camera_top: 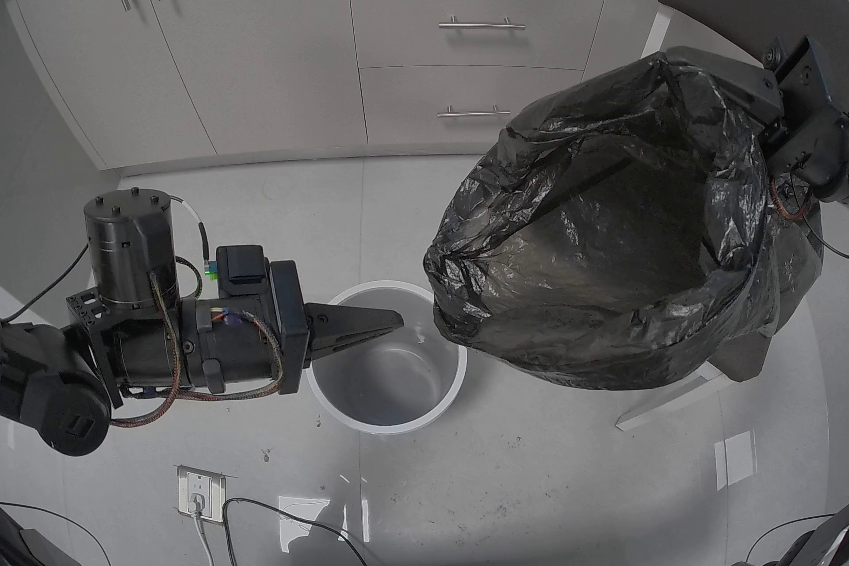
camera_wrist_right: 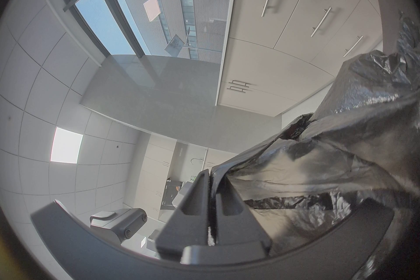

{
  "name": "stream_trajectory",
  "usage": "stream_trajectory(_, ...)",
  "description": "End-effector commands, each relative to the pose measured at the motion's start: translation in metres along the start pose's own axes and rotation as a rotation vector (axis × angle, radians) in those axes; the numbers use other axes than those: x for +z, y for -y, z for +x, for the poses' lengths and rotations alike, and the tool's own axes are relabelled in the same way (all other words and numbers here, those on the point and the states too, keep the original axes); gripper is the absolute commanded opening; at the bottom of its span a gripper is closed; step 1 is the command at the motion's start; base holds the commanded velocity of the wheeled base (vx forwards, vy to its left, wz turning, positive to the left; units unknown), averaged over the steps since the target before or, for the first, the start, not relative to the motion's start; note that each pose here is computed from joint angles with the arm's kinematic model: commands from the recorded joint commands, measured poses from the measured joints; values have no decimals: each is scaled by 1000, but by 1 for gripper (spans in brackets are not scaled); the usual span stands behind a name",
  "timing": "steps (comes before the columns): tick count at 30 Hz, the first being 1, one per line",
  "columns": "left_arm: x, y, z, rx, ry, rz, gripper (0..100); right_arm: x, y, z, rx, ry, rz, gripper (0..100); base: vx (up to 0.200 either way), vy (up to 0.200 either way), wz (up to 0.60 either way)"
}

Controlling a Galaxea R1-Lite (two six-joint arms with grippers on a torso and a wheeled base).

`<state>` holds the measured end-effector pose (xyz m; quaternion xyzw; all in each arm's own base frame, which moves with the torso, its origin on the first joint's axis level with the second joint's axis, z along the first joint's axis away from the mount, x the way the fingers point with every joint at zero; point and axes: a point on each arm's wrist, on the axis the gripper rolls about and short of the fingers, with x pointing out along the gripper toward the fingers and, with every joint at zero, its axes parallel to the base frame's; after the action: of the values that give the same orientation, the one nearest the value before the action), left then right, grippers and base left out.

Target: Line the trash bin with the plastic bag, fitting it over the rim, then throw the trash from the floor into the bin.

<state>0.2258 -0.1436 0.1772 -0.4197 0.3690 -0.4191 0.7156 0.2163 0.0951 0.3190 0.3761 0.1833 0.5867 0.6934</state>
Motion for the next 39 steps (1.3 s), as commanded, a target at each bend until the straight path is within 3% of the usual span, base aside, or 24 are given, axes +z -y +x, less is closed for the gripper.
stream_trajectory(1,1,2,0,-9,0,-3,0,1,-10,-1,18,6,-17,0,0,0,0)
stream_trajectory(8,8,0,-1,-36,37,20,0,2,-9,-1,17,7,1,0,0,0,0)
stream_trajectory(9,8,0,0,-37,39,24,100,2,-9,-1,17,7,5,0,0,0,0)
stream_trajectory(17,8,-5,7,-73,-16,38,100,4,-13,-2,24,13,-6,0,0,0,0)
stream_trajectory(29,-4,-17,44,-145,-94,72,100,5,-17,-2,31,15,-14,0,0,0,0)
stream_trajectory(34,-19,-20,67,-194,-149,99,100,5,-17,-1,27,29,-13,0,0,0,0)
stream_trajectory(39,-17,-22,76,-222,-151,115,100,4,-16,-1,25,34,-11,0,0,0,0)
